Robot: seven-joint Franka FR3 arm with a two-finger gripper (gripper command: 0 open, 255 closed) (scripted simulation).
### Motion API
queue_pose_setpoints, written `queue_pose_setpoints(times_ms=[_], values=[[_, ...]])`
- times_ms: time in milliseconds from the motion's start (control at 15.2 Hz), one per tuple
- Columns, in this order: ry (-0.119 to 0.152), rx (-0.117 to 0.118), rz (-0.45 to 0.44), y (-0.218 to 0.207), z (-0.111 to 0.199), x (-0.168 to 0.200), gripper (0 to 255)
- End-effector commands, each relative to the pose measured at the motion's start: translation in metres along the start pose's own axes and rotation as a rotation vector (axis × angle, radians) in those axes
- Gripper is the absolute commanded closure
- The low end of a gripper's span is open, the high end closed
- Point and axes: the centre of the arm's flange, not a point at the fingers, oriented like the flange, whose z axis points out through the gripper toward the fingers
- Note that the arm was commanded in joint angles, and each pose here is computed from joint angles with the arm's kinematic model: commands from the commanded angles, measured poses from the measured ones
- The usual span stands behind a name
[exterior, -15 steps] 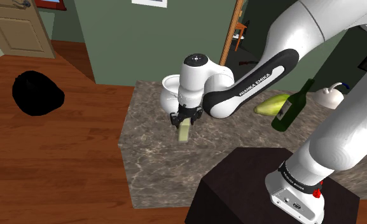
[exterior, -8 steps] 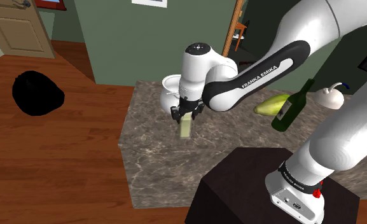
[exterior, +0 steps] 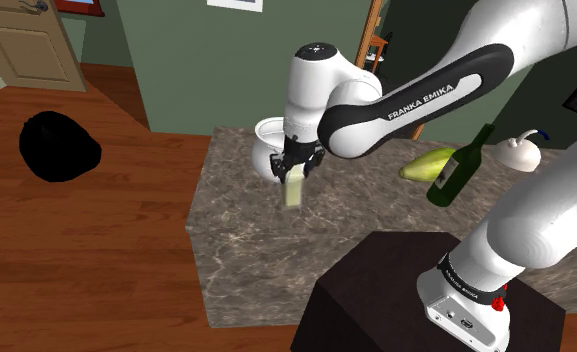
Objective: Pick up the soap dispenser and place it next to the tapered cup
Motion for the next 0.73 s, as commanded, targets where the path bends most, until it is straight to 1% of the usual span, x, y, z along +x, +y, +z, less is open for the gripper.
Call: queue_pose_setpoints(times_ms=[0, 660], values=[[0.0, 0.0, 0.0, 0.001, -0.011, 0.002, 255], [0.0, 0.0, 0.0, 0.006, -0.062, 0.012, 255]])
